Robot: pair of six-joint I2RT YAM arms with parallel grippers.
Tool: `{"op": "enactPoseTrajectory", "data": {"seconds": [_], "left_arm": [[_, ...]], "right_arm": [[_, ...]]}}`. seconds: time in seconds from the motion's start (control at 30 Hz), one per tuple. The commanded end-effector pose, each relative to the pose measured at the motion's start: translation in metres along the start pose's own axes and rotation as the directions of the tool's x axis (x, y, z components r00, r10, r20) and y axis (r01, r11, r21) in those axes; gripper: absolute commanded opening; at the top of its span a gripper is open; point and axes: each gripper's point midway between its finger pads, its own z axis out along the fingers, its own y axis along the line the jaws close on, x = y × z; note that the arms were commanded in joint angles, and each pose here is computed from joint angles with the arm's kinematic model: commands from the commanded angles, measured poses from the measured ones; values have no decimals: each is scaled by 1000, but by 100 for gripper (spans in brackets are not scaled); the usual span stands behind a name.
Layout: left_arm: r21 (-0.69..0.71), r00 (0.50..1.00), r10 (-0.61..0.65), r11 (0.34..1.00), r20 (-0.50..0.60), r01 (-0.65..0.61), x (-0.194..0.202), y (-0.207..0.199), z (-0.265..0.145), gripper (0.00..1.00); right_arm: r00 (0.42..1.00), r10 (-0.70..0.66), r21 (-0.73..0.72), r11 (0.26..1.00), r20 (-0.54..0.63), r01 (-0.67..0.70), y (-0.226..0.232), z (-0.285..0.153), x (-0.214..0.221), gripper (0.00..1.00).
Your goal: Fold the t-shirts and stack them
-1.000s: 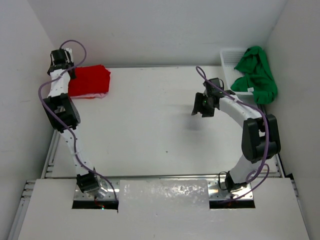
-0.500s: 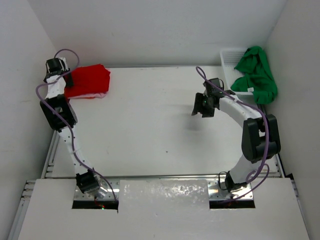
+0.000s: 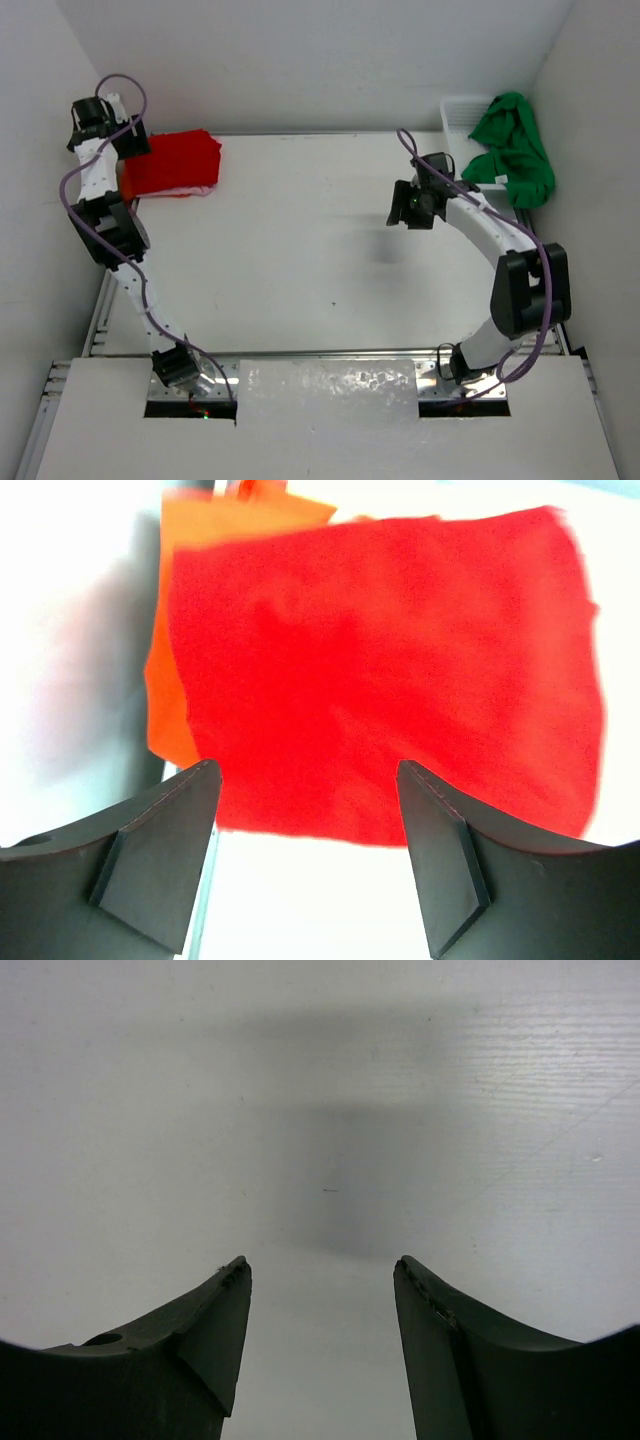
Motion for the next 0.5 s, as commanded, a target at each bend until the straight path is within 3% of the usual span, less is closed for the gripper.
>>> {"op": "enactPoseTrajectory", "data": {"seconds": [0.0,0.23,0.37,0.47], "left_arm": [[104,989,95,989,111,-106,-50,-56,-86,70],[283,927,357,906,-115,-314,50,-129,-114,70],[386,915,370,877,-164,-285,81,-151,-122,69],[391,923,350,881,-160,-267,79,-153,-123,69]], "right_arm": [[996,-43,8,999,77,42,-2,-24,-16,58],[972,-72,-7,997,222,75,-4,-77,-79,65],[948,-77,-3,997,308,81,-10,-114,-129,68],[935,-45,21,999,351,41,-31,-124,-163,70]]}}
